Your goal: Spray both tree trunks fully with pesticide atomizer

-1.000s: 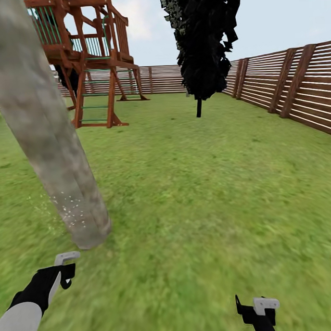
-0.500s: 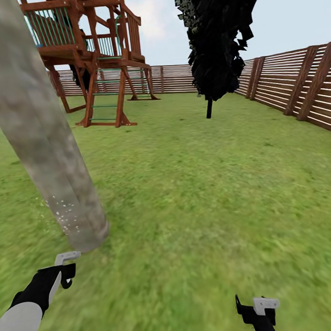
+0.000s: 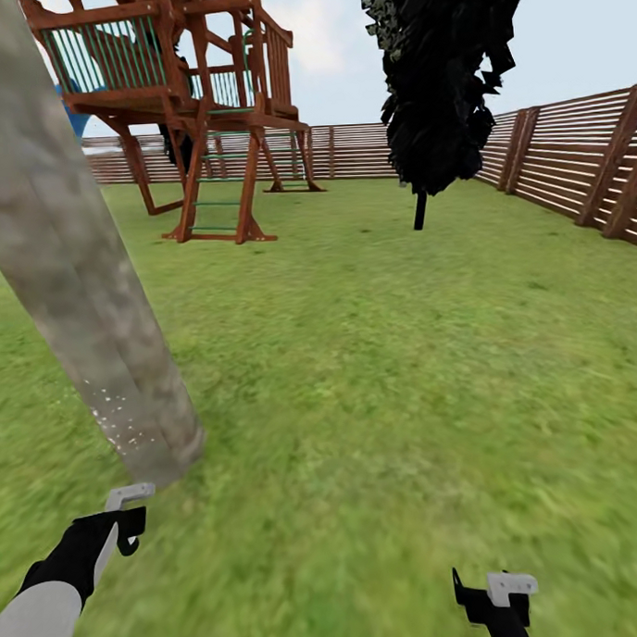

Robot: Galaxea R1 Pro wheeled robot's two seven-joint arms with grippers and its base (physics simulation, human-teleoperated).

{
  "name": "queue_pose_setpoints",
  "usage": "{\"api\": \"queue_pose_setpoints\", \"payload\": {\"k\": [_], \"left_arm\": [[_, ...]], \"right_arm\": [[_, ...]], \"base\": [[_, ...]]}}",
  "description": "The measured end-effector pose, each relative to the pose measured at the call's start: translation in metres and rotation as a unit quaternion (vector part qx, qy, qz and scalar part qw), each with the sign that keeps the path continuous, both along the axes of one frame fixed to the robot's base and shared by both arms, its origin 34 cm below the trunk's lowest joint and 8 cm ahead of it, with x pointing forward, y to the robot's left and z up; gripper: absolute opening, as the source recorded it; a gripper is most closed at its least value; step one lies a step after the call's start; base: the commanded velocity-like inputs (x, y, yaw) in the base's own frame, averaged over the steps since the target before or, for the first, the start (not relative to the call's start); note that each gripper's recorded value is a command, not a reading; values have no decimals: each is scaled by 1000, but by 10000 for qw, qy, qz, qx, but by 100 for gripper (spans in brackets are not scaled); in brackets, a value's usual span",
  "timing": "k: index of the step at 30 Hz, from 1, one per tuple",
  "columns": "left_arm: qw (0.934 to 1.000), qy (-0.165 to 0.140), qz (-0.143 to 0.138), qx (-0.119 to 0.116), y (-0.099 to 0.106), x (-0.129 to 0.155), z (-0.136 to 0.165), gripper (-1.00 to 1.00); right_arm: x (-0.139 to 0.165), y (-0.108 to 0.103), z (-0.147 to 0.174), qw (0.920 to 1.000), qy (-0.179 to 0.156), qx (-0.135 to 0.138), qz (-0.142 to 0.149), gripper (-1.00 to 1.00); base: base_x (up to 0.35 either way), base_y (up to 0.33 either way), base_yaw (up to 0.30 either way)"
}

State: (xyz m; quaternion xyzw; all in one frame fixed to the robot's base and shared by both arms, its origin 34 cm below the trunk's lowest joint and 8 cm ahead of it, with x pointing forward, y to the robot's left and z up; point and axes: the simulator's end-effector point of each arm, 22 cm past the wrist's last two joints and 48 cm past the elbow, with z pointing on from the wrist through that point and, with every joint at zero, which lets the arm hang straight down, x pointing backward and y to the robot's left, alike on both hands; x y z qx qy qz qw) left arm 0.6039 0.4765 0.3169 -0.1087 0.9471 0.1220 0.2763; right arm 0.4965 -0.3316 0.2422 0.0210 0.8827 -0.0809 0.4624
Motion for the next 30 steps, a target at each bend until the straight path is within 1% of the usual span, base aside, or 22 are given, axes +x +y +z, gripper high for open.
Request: {"api": "queue_pose_setpoints", "payload": {"k": [4, 16, 27, 30], "left_arm": [[10000, 10, -2, -5, -1, 0, -1, -100], [10000, 10, -4, -11, -1, 0, -1, -100], [10000, 10, -5, -10, -1, 0, -1, -100], [10000, 10, -5, -10, -1, 0, -1, -100]], "right_arm": [[0, 0, 0, 10000, -1, 0, 0, 100], [0, 0, 0, 10000, 3, 0, -2, 100], [0, 0, 0, 10000, 0, 1, -3, 100], [0, 0, 0, 10000, 0, 0, -1, 100]], "base": [[188, -235, 236], [191, -233, 12], [191, -233, 258], [191, -233, 34]]}}
